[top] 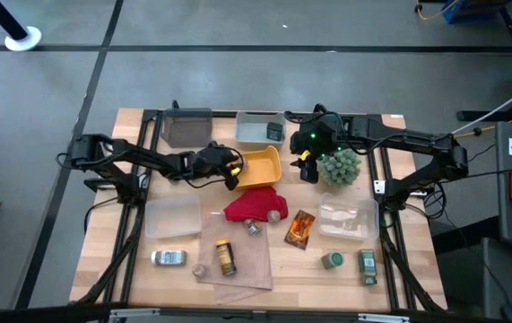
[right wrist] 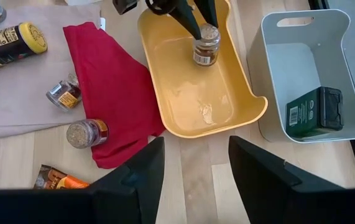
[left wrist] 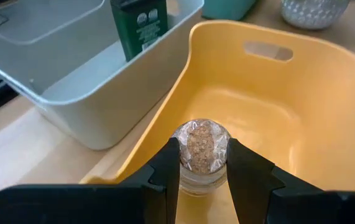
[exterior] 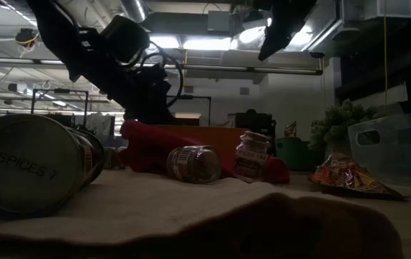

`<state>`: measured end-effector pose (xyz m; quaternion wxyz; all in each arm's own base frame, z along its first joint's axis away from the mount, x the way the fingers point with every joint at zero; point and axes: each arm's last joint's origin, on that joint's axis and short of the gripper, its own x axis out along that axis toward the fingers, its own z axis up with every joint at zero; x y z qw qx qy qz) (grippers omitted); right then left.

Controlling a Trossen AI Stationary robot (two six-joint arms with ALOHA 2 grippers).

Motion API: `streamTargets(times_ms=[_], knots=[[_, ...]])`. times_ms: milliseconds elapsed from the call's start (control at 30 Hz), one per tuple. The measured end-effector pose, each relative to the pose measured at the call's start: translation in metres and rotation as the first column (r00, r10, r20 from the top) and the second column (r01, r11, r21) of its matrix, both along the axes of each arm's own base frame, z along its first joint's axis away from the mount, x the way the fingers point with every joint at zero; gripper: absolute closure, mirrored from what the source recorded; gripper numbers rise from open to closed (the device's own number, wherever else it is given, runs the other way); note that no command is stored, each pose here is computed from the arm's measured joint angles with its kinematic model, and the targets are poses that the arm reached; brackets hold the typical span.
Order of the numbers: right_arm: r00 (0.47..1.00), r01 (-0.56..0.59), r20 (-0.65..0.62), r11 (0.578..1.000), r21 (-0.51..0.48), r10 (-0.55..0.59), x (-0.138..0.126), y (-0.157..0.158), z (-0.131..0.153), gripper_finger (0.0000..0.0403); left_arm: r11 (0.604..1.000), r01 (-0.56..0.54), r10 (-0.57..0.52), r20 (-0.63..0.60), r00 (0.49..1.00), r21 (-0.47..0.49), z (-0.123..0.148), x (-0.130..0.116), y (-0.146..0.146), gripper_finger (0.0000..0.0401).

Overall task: Sort spices by type
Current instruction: Put the brown seasoning bottle into the yellow bin

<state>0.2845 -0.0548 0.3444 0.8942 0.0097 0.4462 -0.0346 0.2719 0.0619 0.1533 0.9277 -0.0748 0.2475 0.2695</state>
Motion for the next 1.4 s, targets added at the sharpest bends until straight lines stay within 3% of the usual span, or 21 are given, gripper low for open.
streamTargets(times_ms=[633,900,1067,1400], knots=[[1.0,0.0,0.0,1.0,0.0,0.0,0.0,0.0,0.0,0.0223,1.0,-0.002,0.001,-0.064,0.998,-0.015,-0.005,-0.003,-0.001,0.03],[1.0,0.0,0.0,1.0,0.0,0.0,0.0,0.0,0.0,0.0223,1.0,-0.002,0.001,-0.059,0.998,-0.013,-0.005,-0.003,-0.001,0.0238],[1.0,0.002,0.0,1.0,0.004,-0.002,0.0,0.0,0.0,0.0223,1.0,-0.002,0.001,-0.056,0.998,-0.013,-0.003,-0.004,-0.001,0.0222],[0.997,-0.08,0.036,0.978,0.193,0.075,0.001,0.006,0.001,0.0223,0.999,0.024,-0.025,0.024,0.999,0.047,0.024,-0.01,-0.002,0.0228]])
